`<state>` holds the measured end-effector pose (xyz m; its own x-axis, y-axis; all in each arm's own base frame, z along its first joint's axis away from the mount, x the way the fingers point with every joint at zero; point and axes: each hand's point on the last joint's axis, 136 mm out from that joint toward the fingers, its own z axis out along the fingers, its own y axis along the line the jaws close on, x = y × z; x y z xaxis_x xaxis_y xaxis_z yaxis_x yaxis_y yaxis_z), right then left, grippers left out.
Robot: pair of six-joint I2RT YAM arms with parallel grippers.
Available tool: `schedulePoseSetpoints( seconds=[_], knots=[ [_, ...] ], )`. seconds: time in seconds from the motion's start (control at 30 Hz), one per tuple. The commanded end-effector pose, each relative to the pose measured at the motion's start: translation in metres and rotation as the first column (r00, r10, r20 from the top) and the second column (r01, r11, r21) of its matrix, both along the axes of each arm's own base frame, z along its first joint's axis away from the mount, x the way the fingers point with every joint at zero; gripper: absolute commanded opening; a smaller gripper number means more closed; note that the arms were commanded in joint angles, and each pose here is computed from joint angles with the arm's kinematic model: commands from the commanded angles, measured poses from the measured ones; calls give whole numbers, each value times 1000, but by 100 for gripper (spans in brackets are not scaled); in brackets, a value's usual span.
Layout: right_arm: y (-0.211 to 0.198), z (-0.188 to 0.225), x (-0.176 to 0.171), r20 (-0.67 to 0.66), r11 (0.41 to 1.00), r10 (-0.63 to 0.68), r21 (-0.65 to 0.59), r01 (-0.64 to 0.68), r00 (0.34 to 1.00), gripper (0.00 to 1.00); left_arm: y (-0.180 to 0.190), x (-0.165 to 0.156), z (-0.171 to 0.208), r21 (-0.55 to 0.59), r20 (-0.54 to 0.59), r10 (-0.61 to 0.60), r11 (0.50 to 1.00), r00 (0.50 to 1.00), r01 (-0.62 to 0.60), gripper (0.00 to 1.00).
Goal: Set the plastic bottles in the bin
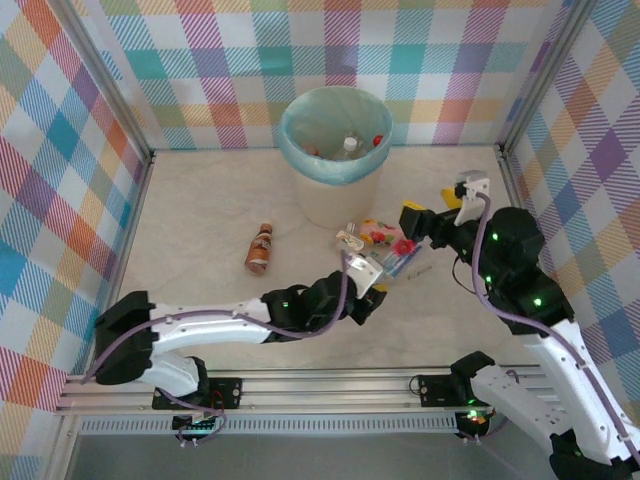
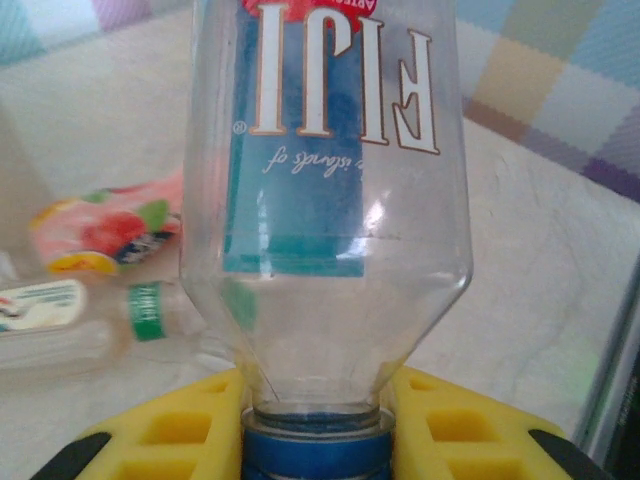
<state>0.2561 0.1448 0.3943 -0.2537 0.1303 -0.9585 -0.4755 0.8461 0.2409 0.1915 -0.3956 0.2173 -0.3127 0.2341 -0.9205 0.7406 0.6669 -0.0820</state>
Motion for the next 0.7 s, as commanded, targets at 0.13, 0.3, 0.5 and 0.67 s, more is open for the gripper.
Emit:
schedulePoseSetpoints(
  seconds=[0.13, 0.3, 0.5, 0.67],
  knots=[
    [48, 7, -8, -101, 962, 259, 111, -248, 961, 96, 49, 13, 62, -220, 89, 153, 967, 984, -130, 0],
    [71, 0, -13, -168, 917, 389, 171, -361, 906, 96, 65, 12, 71, -248, 109, 172, 958, 979, -141, 0],
    [84, -11, -14, -230, 885, 457, 209, -415, 859, 93, 72, 10, 76, -281, 126, 174, 950, 977, -134, 0],
    [91, -11, -19, -230, 855, 510, 246, -458, 829, 88, 73, 10, 77, -273, 135, 172, 953, 976, -130, 0]
  ],
)
